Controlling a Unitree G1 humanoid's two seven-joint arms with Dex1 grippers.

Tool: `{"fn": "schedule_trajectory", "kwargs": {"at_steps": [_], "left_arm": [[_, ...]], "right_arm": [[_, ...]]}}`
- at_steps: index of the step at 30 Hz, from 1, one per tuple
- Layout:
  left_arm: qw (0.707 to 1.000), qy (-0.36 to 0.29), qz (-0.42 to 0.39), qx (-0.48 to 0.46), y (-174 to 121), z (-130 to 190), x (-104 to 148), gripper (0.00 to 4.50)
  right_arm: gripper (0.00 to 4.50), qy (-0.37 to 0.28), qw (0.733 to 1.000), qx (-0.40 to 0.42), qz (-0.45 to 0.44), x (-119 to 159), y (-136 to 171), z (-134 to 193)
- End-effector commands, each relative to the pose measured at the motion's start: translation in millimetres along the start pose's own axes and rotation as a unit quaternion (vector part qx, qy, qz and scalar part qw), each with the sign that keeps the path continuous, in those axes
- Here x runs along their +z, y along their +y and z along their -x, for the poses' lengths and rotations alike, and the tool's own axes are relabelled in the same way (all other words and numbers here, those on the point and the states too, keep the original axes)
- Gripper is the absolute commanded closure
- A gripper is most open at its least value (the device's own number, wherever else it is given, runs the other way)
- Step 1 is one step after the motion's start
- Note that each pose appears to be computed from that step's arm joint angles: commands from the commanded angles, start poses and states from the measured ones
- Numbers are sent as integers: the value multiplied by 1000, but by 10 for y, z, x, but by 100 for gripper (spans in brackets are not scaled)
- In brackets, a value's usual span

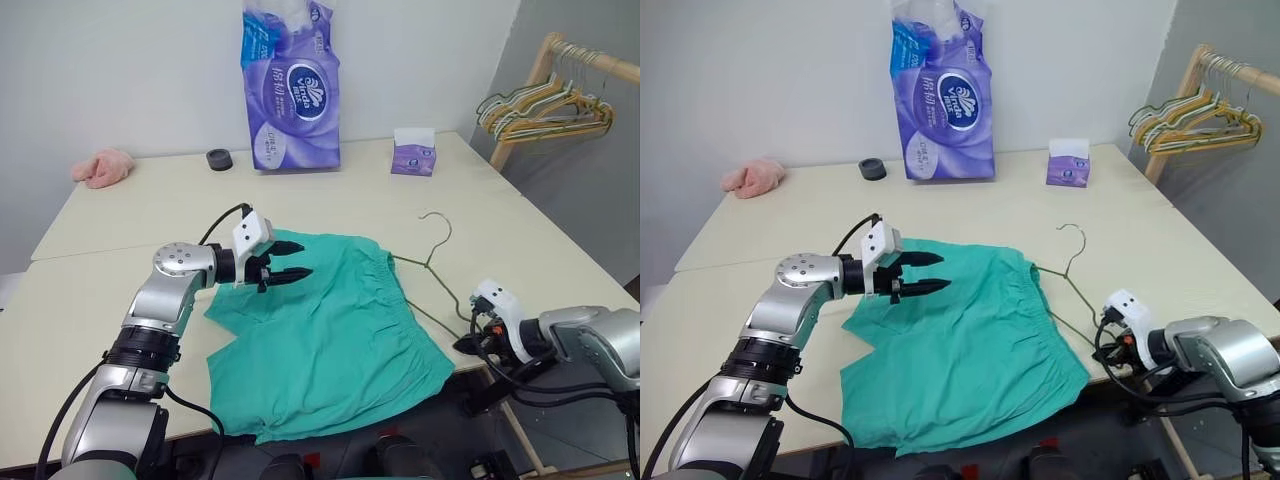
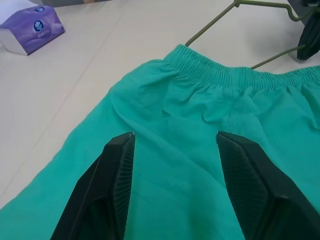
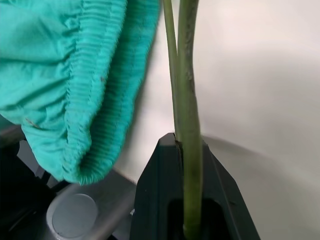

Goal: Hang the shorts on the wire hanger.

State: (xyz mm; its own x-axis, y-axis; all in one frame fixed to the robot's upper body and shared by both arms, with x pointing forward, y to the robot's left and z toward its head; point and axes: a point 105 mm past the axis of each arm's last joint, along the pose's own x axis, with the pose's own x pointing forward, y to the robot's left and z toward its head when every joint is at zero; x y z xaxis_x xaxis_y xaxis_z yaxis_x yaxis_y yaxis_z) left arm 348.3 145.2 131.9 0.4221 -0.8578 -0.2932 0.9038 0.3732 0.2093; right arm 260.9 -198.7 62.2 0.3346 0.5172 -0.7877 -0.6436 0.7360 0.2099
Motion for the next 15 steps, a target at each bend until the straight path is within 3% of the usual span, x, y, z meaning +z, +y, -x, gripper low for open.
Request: {"fn": "schedule_trajectory", "kwargs": {"at_steps": [1,3,7,10,15], "left_arm": [[999,-38,-1,32,130,66,244,160],[997,-60,4,48,205,75,352,121],[993,-96,8,63,300,91,539,2],[994,-97,-20,38,287,101,665,2],[989,14,-132,-69,110,141,550,2]], "right_arm": [[450,-44,998,-11,44,266,28,125],[450,-65,996,-14,68,367,94,125],[450,-76,990,-28,119,449,183,96],[450,-74,984,-32,160,469,261,74],[450,-52,961,-51,266,462,296,84]]}}
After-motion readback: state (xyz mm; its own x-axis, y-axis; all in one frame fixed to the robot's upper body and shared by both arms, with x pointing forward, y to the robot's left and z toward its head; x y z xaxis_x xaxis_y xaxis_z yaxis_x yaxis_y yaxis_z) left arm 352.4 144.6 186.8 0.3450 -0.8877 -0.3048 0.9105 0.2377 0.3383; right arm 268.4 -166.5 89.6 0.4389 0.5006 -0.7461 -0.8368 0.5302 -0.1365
